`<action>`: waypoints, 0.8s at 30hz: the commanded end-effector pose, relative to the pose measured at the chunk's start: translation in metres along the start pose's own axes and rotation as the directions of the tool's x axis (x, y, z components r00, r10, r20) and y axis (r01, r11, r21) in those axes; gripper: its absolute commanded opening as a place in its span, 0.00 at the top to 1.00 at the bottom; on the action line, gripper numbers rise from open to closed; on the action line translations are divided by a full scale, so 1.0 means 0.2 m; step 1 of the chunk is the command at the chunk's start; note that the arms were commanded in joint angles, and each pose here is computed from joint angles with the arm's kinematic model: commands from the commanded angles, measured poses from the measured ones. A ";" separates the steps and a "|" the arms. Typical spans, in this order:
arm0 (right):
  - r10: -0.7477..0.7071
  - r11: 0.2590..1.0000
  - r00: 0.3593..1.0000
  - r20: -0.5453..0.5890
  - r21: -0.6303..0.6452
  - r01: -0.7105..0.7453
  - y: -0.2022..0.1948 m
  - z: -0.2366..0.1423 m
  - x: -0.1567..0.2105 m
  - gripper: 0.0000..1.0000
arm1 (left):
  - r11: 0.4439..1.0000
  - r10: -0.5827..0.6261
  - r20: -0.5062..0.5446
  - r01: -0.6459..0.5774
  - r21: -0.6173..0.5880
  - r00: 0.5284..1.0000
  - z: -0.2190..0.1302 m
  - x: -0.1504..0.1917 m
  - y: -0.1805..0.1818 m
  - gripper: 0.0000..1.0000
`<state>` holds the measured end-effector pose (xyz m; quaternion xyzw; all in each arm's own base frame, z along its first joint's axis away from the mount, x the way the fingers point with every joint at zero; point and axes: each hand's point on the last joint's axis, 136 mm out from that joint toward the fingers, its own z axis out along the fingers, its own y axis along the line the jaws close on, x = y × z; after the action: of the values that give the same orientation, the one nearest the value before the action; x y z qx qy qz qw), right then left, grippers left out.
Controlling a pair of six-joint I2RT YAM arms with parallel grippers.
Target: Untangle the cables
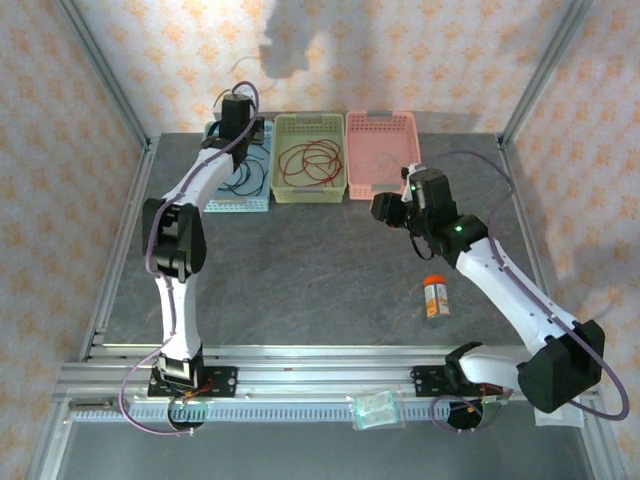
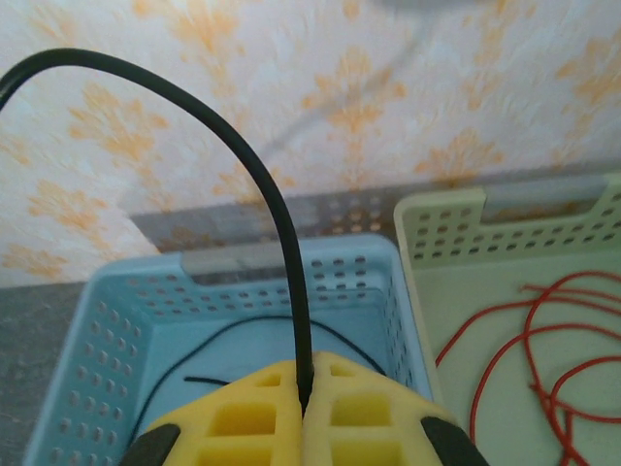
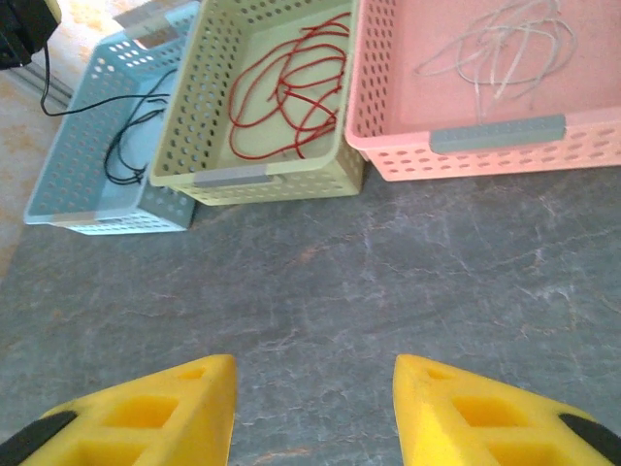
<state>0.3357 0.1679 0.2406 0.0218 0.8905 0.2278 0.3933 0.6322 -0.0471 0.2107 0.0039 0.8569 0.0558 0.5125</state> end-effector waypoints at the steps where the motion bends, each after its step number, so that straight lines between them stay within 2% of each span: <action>1: 0.012 0.999 0.998 0.062 0.039 -0.015 -0.04 -0.07 -0.04 0.54 | 0.999 -0.028 -0.090 0.027 -0.017 0.996 0.07 0.13 0.04 1.00; 3: 0.012 0.999 0.998 0.066 0.046 -0.015 -0.04 -0.08 -0.04 0.54 | 0.999 -0.043 -0.116 0.040 -0.025 0.992 0.11 0.18 0.05 0.99; 7: 0.009 0.998 0.997 0.077 0.062 -0.014 -0.06 -0.10 -0.05 0.54 | 0.998 -0.070 -0.147 0.069 -0.012 0.987 0.13 0.23 0.05 0.65; 12: 0.016 0.995 0.996 0.093 0.094 -0.024 -0.09 -0.11 -0.06 0.50 | 0.988 -0.102 -0.163 0.119 0.101 0.981 0.04 0.19 -0.04 0.34; 14: 0.024 0.993 0.993 0.116 0.110 -0.037 -0.11 -0.11 -0.07 0.41 | 0.979 -0.135 -0.145 0.155 0.135 0.980 -0.04 0.16 -0.06 0.23; 18: 0.032 0.992 0.988 0.152 0.117 -0.050 -0.12 -0.12 -0.10 0.25 | 0.965 -0.195 -0.092 0.207 0.158 0.977 -0.21 0.08 -0.04 0.11; 20: 0.030 0.991 0.985 0.171 0.126 -0.052 -0.12 -0.12 -0.12 0.18 | 0.954 -0.225 -0.065 0.233 0.189 0.972 -0.31 0.05 -0.04 0.01; 24: 0.014 0.990 0.975 0.220 0.137 -0.045 -0.12 -0.15 -0.18 0.12 | 0.917 -0.288 -0.031 0.285 0.279 0.957 -0.53 0.02 -0.08 0.01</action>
<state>0.3381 0.1368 0.2531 0.0737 0.8762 0.1767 0.4422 0.5493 -0.0583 0.2215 -0.0439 0.8742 -0.0852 0.4759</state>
